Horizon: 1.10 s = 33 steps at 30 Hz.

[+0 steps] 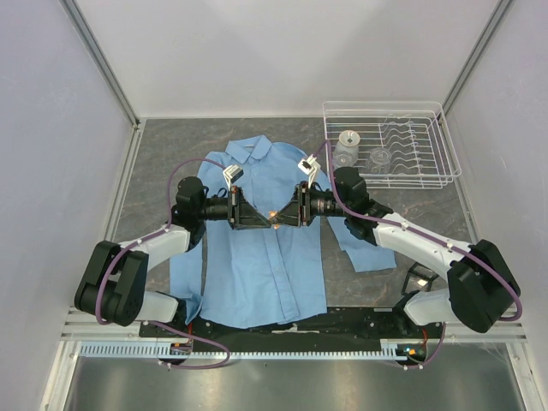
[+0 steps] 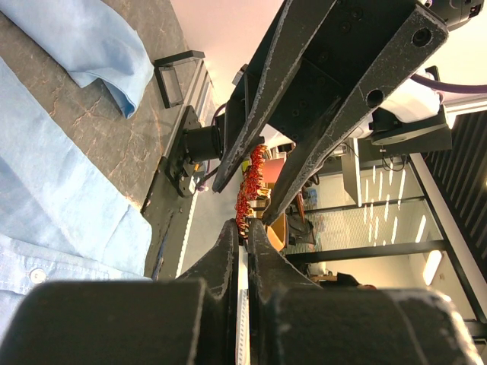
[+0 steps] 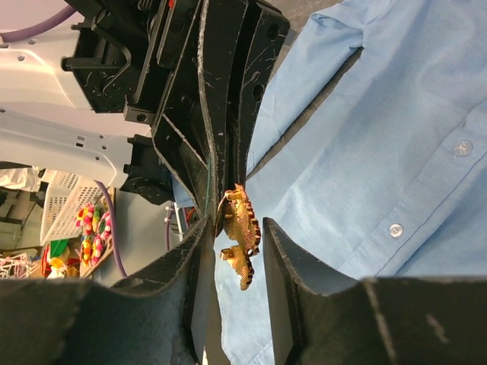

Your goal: Remove the brooch from the garment

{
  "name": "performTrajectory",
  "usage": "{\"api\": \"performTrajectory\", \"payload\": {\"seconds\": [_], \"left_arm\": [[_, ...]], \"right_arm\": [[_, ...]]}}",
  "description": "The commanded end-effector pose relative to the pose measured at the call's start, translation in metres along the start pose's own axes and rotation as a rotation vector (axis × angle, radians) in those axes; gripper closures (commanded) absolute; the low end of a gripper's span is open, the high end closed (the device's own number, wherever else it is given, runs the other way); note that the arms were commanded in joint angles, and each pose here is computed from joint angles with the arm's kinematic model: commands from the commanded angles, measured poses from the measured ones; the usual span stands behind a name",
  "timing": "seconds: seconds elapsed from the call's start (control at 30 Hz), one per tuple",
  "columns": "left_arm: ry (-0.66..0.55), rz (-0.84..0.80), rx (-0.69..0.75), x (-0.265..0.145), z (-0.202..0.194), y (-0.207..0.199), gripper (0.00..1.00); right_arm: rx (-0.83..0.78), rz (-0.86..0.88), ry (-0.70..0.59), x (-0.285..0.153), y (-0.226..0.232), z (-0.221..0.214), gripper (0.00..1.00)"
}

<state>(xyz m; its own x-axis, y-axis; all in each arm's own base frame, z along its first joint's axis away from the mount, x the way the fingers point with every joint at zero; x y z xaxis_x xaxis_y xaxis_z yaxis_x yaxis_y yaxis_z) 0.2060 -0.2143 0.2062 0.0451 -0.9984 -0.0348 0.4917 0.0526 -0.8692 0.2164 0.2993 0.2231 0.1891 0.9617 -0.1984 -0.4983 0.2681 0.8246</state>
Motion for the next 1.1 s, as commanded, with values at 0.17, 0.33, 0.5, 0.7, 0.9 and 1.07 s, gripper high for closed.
{"api": "performTrajectory", "payload": {"seconds": [0.17, 0.33, 0.5, 0.7, 0.9, 1.07], "left_arm": [[0.005, -0.033, 0.106, -0.001, 0.007, -0.013, 0.98], [0.005, -0.034, 0.106, 0.0, 0.008, -0.013, 0.98], [0.005, -0.042, 0.097, 0.0, 0.008, -0.014, 0.98], [-0.003, -0.065, 0.084, 0.0, 0.008, -0.015, 0.98], [-0.003, -0.072, 0.086, 0.0, 0.007, -0.015, 0.98], [-0.003, -0.07, 0.08, 0.0, 0.007, -0.014, 0.98]], "right_arm": [[-0.069, 0.028, -0.022, 0.003, 0.011, 0.012, 0.69], [-0.065, 0.028, -0.022, 0.003, 0.011, 0.012, 0.71], [-0.066, 0.035, -0.024, 0.008, 0.012, 0.008, 0.7], [-0.069, 0.029, -0.033, 0.018, 0.014, 0.003, 0.72], [-0.053, 0.027, -0.042, 0.017, 0.012, -0.001, 0.71], [-0.047, 0.028, -0.054, 0.015, 0.015, -0.001, 0.58]]}}
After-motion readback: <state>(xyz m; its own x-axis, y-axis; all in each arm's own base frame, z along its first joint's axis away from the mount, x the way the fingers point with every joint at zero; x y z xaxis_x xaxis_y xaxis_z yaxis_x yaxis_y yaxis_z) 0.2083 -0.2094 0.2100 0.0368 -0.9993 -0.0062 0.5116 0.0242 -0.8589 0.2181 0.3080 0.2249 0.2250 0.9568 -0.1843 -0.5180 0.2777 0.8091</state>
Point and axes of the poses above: each gripper's point midway between its finger pads, its own x axis out along the fingers, its own y axis along the line the jaws close on, z = x × y, the point moved 4 cm from there along -x, back along the fingers, and after that the axes turned 12 degrees about x, right-handed, at the moved point
